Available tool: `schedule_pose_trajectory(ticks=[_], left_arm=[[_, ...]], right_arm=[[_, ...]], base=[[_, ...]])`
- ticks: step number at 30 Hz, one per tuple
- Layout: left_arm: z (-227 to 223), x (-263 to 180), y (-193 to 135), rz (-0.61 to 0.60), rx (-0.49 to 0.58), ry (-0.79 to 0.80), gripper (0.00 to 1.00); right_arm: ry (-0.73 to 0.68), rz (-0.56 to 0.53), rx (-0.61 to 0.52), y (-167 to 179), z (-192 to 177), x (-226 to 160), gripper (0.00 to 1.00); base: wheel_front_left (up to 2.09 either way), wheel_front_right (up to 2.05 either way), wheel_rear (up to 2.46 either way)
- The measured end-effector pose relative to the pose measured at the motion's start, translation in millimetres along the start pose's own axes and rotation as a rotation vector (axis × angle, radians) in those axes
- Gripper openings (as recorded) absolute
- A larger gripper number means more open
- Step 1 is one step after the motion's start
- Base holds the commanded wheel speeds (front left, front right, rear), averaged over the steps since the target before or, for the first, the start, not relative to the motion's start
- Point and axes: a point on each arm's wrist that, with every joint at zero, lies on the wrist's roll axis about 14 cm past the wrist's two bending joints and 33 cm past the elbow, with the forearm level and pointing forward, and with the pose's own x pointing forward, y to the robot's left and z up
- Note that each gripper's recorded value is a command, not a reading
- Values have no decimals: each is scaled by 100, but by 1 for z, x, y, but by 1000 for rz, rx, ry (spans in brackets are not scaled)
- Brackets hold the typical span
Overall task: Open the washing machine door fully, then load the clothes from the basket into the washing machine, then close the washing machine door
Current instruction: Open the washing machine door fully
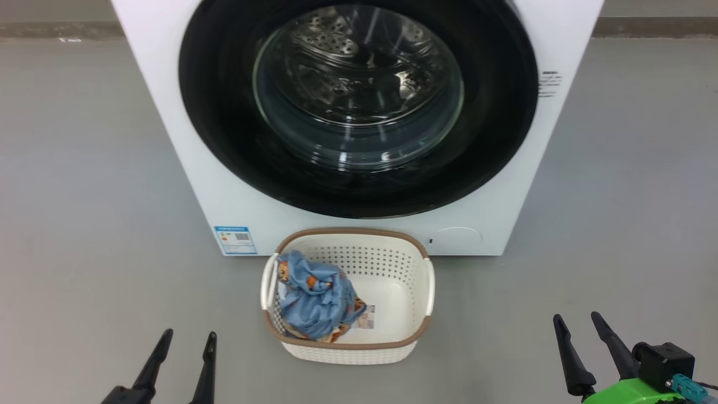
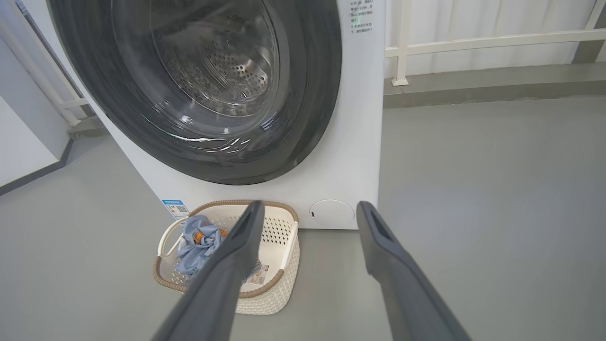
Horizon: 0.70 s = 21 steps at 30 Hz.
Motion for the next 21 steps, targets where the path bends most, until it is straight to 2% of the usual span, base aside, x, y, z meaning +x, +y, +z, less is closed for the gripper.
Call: schedule_pose_trajectory(ticks=[16,21], left_arm=[[2,2,-1,-2,-43,-8,100],[5,3,-1,1,-60,-19,100]], right_arm=[[9,-2,2,0,-3,1,100],[13,-4,2,-1,-4,1,100]], base=[[123,122,-245],[98,86,-184]])
